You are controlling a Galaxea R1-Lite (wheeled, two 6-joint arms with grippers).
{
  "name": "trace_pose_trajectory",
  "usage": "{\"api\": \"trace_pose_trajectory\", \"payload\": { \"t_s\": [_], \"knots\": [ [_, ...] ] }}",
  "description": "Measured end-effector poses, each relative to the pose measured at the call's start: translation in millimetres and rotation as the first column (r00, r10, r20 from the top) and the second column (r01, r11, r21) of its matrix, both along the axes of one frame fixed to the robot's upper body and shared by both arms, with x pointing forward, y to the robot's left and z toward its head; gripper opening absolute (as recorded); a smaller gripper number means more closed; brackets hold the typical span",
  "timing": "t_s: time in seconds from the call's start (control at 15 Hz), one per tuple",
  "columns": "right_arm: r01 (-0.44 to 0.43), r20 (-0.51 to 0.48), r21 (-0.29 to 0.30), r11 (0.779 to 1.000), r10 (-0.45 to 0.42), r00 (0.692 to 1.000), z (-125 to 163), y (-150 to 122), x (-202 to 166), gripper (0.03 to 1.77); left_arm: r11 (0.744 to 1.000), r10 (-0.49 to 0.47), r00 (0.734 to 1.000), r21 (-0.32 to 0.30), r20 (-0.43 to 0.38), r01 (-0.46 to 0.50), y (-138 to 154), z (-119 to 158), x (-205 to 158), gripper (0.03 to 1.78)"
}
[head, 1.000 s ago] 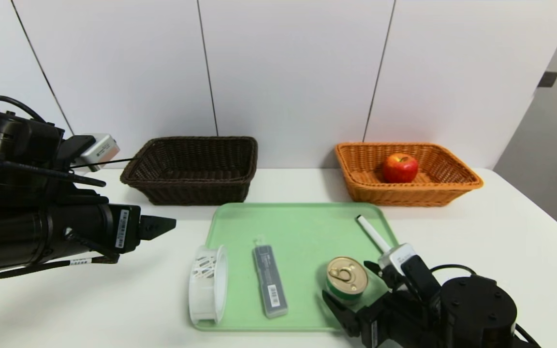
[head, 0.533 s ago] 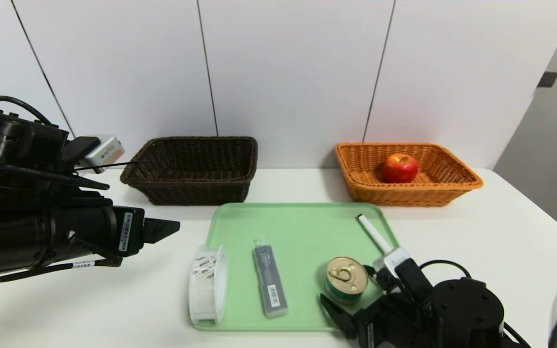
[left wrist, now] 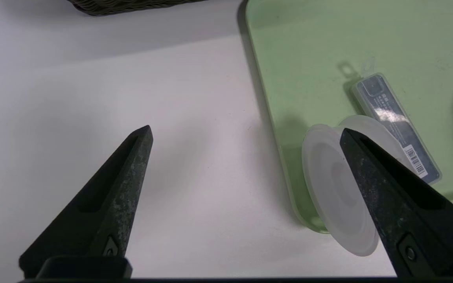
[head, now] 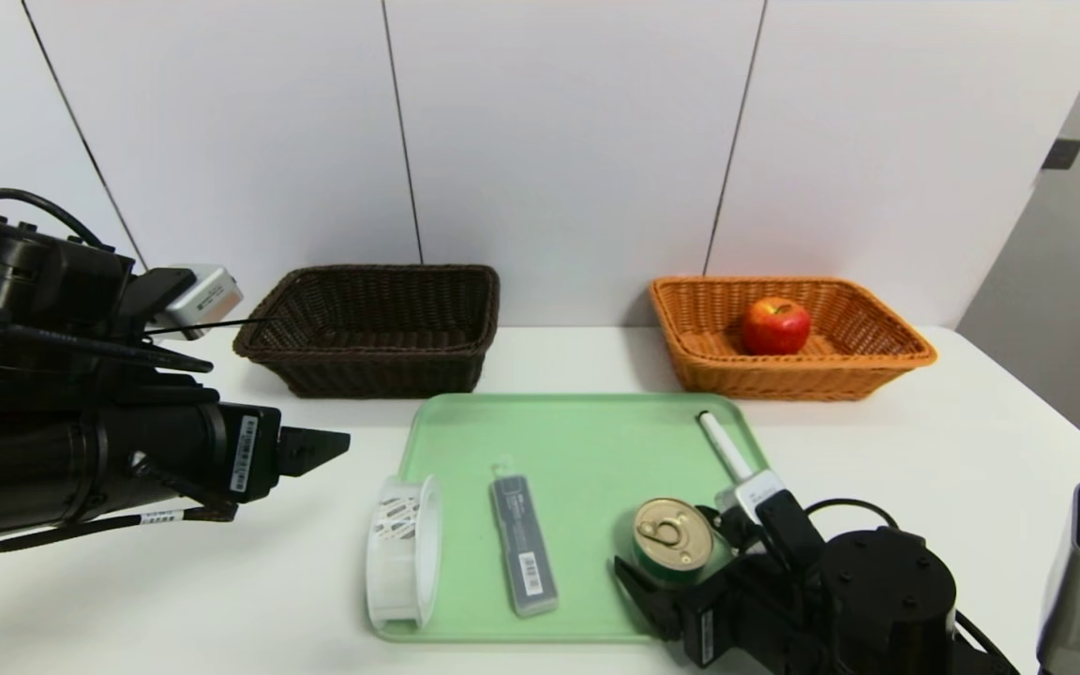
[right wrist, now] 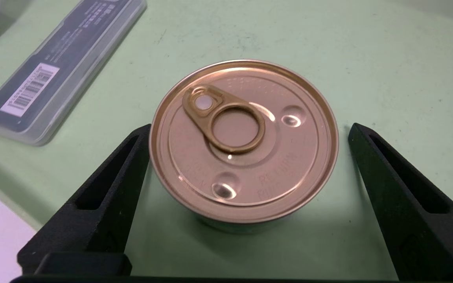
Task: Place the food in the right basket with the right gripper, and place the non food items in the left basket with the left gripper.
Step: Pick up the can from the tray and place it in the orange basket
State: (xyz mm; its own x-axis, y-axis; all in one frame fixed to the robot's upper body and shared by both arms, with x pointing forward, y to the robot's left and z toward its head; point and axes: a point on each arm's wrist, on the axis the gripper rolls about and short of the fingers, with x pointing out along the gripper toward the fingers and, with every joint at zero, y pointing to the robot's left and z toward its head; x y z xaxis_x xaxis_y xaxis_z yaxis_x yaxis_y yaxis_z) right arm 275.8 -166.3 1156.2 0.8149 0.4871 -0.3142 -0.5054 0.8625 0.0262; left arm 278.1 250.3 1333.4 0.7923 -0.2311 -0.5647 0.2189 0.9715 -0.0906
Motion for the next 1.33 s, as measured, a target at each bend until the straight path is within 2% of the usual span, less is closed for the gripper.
{"api": "trace_pose_trajectory", "payload": {
  "t_s": [0.13, 0.33, 0.4, 0.47, 0.8, 1.13, 1.33],
  "knots": [
    [0.014, 0.002, 0.004, 1.000, -0.014, 1.000, -0.7, 1.4, 2.8, 1.70, 1.000, 0.000, 1.000, 0.000, 0.000, 0.000, -0.1, -0.1, -0.1, 1.69],
    [0.023, 0.001, 0.001, 1.000, -0.023, 1.000, -2.7, 2.3, 4.4, 1.19, 1.000, -0.001, 1.000, 0.000, -0.001, 0.001, -0.2, -0.4, 0.3, 1.69],
    [0.024, -0.001, 0.000, 1.000, -0.024, 1.000, -3.1, 2.3, 4.5, 1.07, 1.000, -0.001, 1.000, 0.000, -0.001, 0.001, -0.3, -0.5, 0.4, 1.69],
    [0.023, -0.001, -0.001, 1.000, -0.023, 1.000, -3.4, 2.4, 4.5, 1.03, 1.000, -0.001, 1.000, 0.001, -0.002, 0.001, -0.4, -0.7, 0.7, 1.69],
    [0.029, 0.023, 0.010, 1.000, -0.029, 0.999, 2.7, 5.1, 7.5, 1.01, 1.000, -0.003, 1.000, 0.002, -0.005, 0.003, -1.4, -1.3, 1.5, 1.69],
    [0.068, 0.157, 0.135, 0.989, -0.089, 0.984, 40.9, 20.0, 31.0, 1.01, 1.000, -0.007, 1.000, 0.003, -0.011, 0.007, -1.8, -2.3, 0.2, 1.69],
    [0.091, 0.214, 0.197, 0.976, -0.134, 0.968, 81.8, 31.0, 56.5, 1.00, 1.000, -0.019, 1.000, 0.004, -0.011, 0.020, -4.3, -2.5, -1.0, 1.69]
  ]
}}
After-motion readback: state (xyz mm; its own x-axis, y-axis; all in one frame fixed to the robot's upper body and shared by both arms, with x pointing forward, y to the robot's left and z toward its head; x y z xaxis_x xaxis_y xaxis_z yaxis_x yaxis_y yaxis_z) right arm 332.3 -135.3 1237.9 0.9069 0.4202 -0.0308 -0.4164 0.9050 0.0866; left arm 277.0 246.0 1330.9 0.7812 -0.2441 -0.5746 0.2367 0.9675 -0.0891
